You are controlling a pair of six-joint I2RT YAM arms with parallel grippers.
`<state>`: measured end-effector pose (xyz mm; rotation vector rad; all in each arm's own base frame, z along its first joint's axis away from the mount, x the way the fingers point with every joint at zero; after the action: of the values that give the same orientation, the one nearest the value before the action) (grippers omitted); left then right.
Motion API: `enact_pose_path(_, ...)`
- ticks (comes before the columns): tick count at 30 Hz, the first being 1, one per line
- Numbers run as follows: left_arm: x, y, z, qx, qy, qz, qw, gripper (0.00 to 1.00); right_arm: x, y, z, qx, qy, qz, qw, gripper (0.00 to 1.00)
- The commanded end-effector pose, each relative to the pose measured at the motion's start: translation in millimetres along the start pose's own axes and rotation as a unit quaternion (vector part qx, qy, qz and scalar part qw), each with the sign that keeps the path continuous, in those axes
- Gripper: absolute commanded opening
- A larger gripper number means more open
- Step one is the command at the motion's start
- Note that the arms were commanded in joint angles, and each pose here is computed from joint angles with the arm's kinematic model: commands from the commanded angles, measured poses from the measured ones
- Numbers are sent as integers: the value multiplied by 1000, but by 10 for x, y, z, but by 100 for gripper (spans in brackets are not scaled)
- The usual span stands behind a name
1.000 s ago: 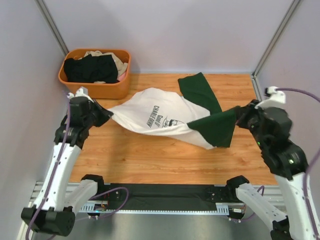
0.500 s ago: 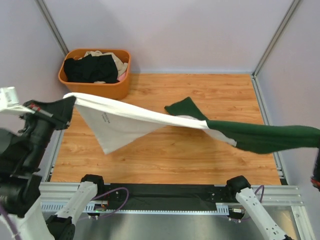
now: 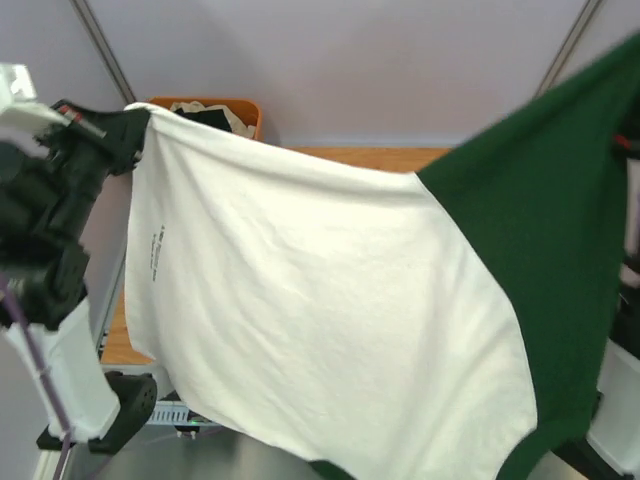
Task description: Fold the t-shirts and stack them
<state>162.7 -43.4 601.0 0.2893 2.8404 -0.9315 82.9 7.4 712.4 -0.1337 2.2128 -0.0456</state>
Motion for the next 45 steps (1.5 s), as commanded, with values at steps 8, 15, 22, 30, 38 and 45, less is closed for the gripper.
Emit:
enact_pose_path(8,-1392,1992,1728,99,214,-204,950,0,-902,189,4159,-20,290,-55,955,0)
enact_pose_path(15,-1360,2645,2778,117,359,-225,898,82,-412,190,5817,-76,464,11,883,90)
enact_pose_path(22,-1083,2661,2824,86,365,-260,890,100,408,321,5775,-153,549,87,817,92)
enact_pose_path(30,-464,2809,3188,89,389,-319,860,100,1718,1070,5698,-311,668,33,675,89)
enact_pose_path(38,-24,2981,3651,136,420,-355,824,100,2660,1218,5873,-231,807,74,539,88)
enact_pose_path(45,243,3008,3602,111,403,-390,820,100,3178,944,5811,-185,830,127,511,88)
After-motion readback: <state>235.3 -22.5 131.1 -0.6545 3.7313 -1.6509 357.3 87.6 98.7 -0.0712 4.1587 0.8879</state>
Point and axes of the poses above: each gripper's point midway between its finger pads, its own x axis back along the fingers, its own y axis along the line the jaws close on, z = x × y, the point moved 5 cm from there along x, back along the fingers, and after that the axes turned 4 degrees about x, right-handed, at the moved point
